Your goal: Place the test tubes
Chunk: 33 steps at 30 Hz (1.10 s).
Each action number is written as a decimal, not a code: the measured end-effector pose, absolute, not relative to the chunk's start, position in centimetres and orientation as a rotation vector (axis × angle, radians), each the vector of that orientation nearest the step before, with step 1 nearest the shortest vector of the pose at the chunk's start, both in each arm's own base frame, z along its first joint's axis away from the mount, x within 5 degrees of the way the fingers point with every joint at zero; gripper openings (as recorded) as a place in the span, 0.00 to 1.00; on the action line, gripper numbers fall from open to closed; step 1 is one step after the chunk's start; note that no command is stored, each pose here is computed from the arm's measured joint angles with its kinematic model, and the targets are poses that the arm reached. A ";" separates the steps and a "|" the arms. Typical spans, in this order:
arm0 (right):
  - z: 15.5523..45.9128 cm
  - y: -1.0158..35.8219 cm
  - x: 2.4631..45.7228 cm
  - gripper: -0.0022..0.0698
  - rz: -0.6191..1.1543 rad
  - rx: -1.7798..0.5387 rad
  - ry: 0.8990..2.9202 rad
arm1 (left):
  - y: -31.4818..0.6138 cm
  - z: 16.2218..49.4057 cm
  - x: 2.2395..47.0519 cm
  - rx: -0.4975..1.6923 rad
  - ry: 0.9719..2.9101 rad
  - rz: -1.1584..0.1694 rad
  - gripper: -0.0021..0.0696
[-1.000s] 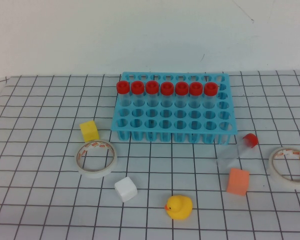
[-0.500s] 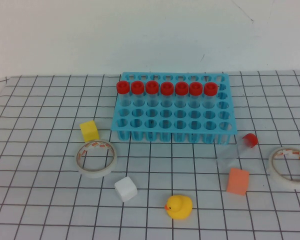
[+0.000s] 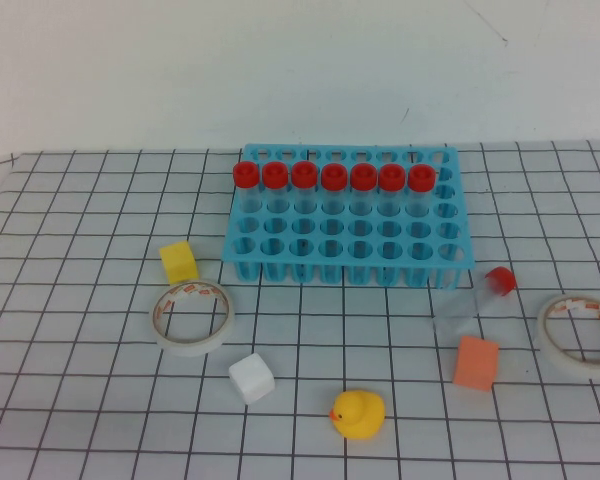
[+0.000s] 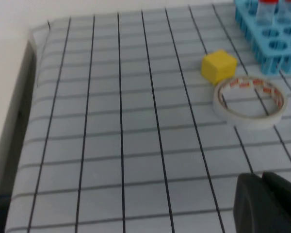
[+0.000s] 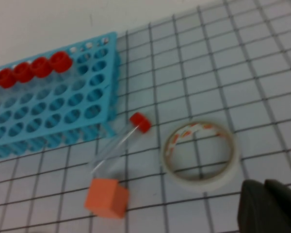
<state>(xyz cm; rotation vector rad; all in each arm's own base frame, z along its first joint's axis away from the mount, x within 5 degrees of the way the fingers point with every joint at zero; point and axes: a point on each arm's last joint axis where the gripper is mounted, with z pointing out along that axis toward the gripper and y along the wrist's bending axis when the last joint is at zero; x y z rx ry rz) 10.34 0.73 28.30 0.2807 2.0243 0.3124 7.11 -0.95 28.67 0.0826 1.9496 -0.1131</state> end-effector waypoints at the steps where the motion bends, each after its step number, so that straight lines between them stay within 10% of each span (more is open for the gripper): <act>1: 28.1 0.8 10.7 0.03 0.335 0.287 2.039 | -1.0 27.9 7.2 0.087 1.995 -0.114 0.03; 18: 28.1 2.8 24.0 0.04 0.584 0.187 2.527 | -1.4 24.8 7.5 0.057 2.117 -0.185 0.03; 33: 24.3 11.5 30.2 0.43 0.599 0.082 2.702 | -1.4 24.8 7.5 0.061 2.119 -0.186 0.03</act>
